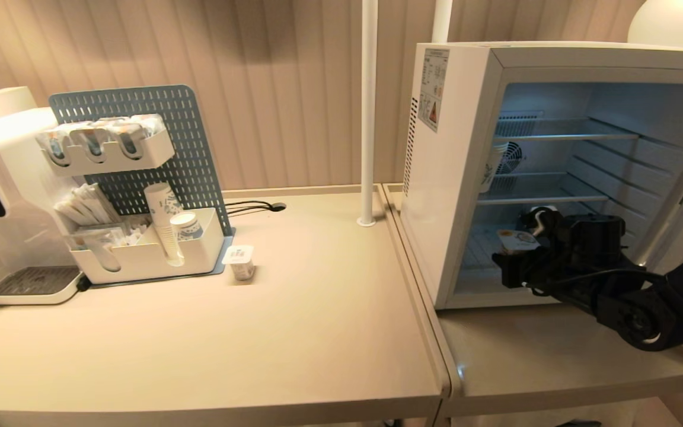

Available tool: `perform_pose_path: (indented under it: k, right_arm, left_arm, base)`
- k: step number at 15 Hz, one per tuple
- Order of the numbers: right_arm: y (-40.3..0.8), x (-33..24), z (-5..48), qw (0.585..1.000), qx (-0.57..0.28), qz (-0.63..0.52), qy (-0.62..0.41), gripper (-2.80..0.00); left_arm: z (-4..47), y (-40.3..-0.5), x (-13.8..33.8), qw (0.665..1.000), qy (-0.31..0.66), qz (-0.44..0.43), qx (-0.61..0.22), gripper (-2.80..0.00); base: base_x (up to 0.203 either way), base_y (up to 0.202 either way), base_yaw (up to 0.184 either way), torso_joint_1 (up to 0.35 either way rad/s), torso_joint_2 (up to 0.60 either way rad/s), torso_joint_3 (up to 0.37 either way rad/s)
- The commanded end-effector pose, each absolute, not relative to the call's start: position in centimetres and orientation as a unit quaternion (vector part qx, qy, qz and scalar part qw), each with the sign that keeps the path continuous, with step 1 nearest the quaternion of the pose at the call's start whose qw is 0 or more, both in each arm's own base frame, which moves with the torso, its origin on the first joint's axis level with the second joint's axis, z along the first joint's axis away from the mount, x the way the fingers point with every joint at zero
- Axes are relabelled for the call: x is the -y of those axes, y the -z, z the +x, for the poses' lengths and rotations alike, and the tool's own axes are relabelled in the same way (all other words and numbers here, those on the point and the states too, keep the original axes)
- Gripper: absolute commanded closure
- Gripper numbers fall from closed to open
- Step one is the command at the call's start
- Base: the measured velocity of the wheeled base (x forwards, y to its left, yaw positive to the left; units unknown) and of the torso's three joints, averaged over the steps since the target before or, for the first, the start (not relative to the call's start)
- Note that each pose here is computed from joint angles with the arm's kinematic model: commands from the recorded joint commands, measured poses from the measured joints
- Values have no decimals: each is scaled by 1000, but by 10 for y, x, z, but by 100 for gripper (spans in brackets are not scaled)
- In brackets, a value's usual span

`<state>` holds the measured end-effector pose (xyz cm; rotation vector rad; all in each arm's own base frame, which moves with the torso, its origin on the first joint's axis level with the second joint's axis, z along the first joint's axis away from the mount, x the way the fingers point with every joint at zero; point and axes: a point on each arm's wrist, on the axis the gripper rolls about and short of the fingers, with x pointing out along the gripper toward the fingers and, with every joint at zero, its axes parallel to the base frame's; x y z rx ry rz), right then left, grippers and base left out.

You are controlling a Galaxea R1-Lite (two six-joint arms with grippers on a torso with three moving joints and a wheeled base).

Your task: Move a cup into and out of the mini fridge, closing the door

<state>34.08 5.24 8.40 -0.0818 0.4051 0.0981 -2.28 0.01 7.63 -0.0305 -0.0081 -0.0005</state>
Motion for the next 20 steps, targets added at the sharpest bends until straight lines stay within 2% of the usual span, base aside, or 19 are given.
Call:
perform_pose_path:
  k: [1, 5, 10, 11, 12, 16, 20]
  right_arm:
    - [-61, -57, 355, 976, -207, -43, -50, 0]
    - [-27, -65, 393, 977, -203, -44, -50, 0]
    - [-14, -70, 430, 975, -214, -45, -49, 0]
    - [-14, -71, 433, 974, -217, -46, -47, -195]
    - [-11, -70, 434, 973, -223, -52, -32, -280]
    - [-19, -69, 430, 975, -214, -61, -9, -280]
    - [-48, -64, 397, 975, -214, -57, -21, -280]
  left_arm:
    - [-23, -76, 0, 1000, 0, -16, 3, 0]
    - [-23, -76, 0, 1000, 0, -15, 3, 0]
    - [-23, -76, 0, 1000, 0, -15, 3, 0]
    - [-23, -76, 0, 1000, 0, -15, 3, 0]
    - [-23, -76, 0, 1000, 0, -15, 3, 0]
    - [-23, -76, 0, 1000, 0, -15, 3, 0]
    - [-23, -76, 0, 1000, 0, -15, 4, 0]
  base:
    - [0, 0, 0, 0, 0, 0]
    - [0, 0, 0, 0, 0, 0]
    - [0, 0, 0, 0, 0, 0]
    - [0, 0, 0, 0, 0, 0]
    - [0, 0, 0, 0, 0, 0]
    - [0, 0, 0, 0, 0, 0]
    - [0, 0, 0, 0, 0, 0]
